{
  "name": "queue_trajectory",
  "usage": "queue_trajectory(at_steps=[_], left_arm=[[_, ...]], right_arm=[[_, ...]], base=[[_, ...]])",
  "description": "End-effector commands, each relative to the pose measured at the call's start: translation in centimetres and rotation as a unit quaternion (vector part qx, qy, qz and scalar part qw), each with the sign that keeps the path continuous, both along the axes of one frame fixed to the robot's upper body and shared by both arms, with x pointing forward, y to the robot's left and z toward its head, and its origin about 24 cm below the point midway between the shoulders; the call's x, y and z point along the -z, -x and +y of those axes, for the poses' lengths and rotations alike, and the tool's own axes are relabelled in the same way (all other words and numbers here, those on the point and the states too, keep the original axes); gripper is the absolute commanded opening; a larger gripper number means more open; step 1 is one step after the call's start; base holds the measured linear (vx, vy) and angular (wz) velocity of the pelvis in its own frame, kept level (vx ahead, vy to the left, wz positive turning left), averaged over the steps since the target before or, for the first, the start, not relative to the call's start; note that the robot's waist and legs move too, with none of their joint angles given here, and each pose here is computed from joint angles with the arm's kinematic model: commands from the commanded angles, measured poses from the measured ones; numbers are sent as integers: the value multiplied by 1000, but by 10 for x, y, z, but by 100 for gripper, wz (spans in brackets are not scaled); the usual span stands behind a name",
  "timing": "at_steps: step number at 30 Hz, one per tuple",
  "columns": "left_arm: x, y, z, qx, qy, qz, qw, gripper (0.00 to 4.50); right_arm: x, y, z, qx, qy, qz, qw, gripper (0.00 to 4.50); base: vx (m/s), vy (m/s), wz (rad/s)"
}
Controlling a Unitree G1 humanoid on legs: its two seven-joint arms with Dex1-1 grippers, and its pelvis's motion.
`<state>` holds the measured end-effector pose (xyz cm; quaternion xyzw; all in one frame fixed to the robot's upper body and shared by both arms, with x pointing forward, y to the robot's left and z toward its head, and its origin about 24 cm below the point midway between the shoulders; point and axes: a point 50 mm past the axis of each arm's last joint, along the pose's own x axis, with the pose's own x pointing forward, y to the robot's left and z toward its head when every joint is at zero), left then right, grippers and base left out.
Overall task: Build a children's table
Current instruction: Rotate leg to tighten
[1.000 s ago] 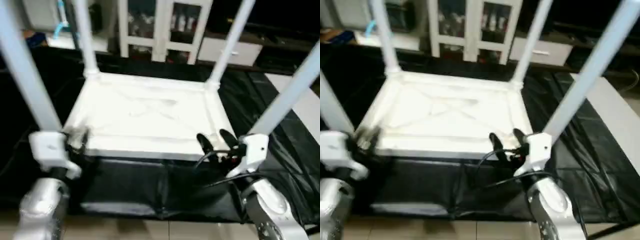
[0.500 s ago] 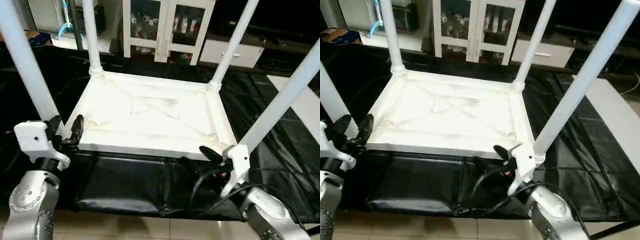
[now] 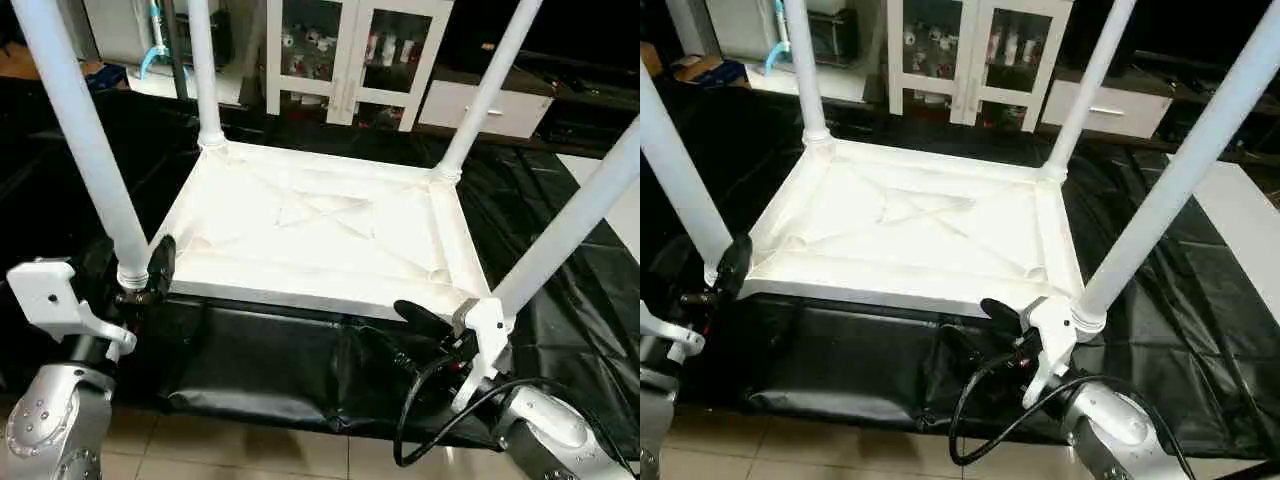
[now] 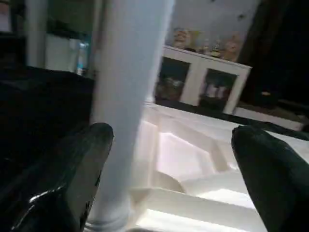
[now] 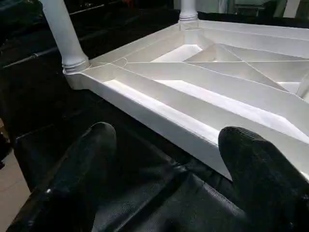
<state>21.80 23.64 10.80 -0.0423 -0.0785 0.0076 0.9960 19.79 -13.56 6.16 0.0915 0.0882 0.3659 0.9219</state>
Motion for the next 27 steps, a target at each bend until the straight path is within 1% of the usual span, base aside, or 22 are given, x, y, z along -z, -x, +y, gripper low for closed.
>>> queue_trajectory(at_steps=[1, 3, 4, 5, 6, 9, 14, 15, 17, 18, 20, 21, 22, 24, 27], left_arm=[[-5, -7, 8, -21, -14, -6, 1000, 442], [-5, -19, 15, -19, -18, 7, 1000, 442], [-5, -23, 16, -13, -21, 12, 1000, 442], [-5, -23, 16, -13, -21, 12, 1000, 442], [-5, -31, 22, -26, -38, 22, 999, 442], [-10, -41, 29, -35, -41, 21, 998, 442], [-21, -55, 29, -31, -28, 11, 999, 442], [-22, -59, 31, -32, -29, 15, 999, 442], [-21, -60, 32, -32, -32, 20, 999, 442], [-21, -61, 32, -26, -24, 22, 999, 442], [-23, -64, 32, -17, -18, 16, 1000, 442], [-23, -66, 31, -15, -20, 19, 1000, 425], [-23, -68, 31, -12, -22, 24, 999, 425], [-22, -69, 30, -8, -28, 33, 999, 406], [-22, -68, 29, -13, -35, 42, 998, 395]], right_arm=[[-3, -4, 1, 0, -6, -9, 1000, 373], [-2, -5, 7, -15, -3, -11, 1000, 373], [-2, -6, 8, -17, 2, -13, 1000, 373], [-2, -6, 8, -17, 2, -13, 1000, 373], [-3, -8, 7, -10, -2, -16, 1000, 373], [-4, -10, 7, 0, -4, -21, 1000, 373], [-3, -11, 7, 3, -2, -23, 1000, 373], [-3, -13, 8, 3, -2, -24, 1000, 373], [-3, -13, 9, 4, -1, -25, 1000, 373], [-1, -14, 10, 6, 4, -25, 1000, 373], [-1, -15, 11, 7, 5, -26, 1000, 373], [-2, -17, 12, 10, 4, -27, 1000, 373], [-2, -18, 13, 11, 5, -29, 1000, 373], [-2, -19, 13, 11, 6, -30, 999, 373], [-1, -23, 12, 17, 12, -36, 999, 373]], base=[[0, 0, 0], [0, 0, 0], [0, 0, 0], [0, 0, 0], [0, 0, 0], [0, 0, 0], [0, 0, 0], [0, 0, 0], [0, 0, 0], [0, 0, 0], [0, 0, 0], [0, 0, 0], [0, 0, 0], [0, 0, 0], [0, 0, 0]])
